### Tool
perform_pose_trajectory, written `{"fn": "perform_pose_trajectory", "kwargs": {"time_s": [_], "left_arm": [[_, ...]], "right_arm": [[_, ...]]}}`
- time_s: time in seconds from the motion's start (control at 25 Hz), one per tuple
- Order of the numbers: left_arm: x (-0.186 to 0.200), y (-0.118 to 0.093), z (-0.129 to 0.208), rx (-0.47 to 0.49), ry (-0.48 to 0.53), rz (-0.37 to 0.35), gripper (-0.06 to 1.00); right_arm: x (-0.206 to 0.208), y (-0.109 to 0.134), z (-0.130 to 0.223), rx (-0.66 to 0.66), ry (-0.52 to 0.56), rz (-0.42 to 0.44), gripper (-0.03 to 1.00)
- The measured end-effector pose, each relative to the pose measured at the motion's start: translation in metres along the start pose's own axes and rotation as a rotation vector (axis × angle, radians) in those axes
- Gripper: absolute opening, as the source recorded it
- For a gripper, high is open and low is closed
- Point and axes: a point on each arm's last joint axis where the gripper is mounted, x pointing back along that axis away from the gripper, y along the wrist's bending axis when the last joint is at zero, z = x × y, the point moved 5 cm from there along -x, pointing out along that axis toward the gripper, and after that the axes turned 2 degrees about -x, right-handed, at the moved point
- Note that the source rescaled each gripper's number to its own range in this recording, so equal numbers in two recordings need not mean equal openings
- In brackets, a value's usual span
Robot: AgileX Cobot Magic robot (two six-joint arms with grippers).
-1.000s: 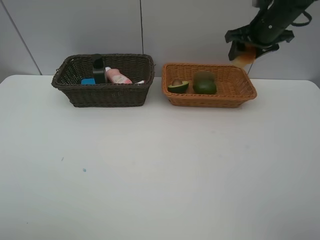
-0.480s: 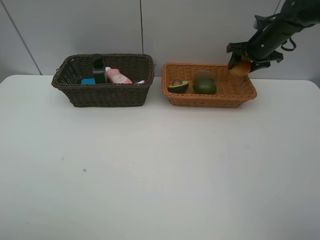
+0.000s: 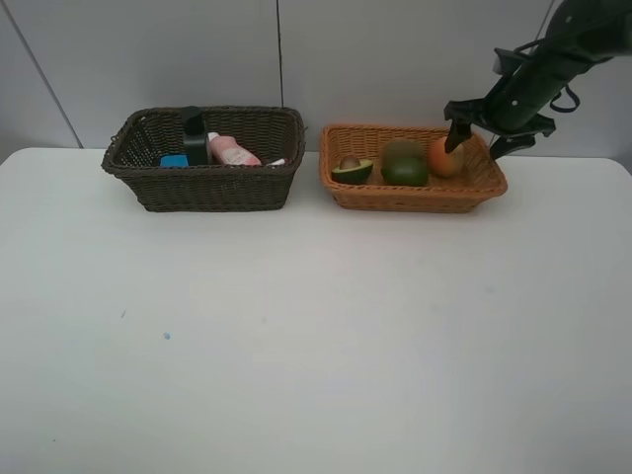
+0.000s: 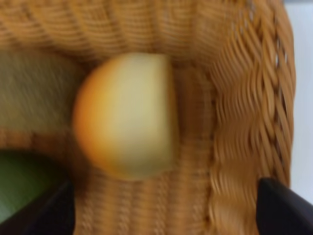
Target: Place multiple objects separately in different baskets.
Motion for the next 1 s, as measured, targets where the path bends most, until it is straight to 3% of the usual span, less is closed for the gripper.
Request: {"fn": "perform_pose_trajectory", "kwargs": {"time_s": [0.28, 0.48, 0.76, 1.0], "left_arm": [[0.000, 0.000, 0.000, 0.000, 0.000, 0.000, 0.87], [0.000, 0.000, 0.000, 0.000, 0.000, 0.000, 0.87], [0.000, 0.000, 0.000, 0.000, 0.000, 0.000, 0.87], [0.000, 0.000, 0.000, 0.000, -0.001, 0.000, 0.87]], "right_arm": [[0.076, -0.003, 0.015, 0.023, 0.097, 0.049, 0.82], [0.134, -0.004, 0.058, 0.001, 0.153, 0.065, 0.82], [0.245, -0.007, 0.156, -0.012, -0.013, 0.124, 0.82], [0.310, -0.008, 0.256, -0.024, -0.271, 0.122, 0.82]]}}
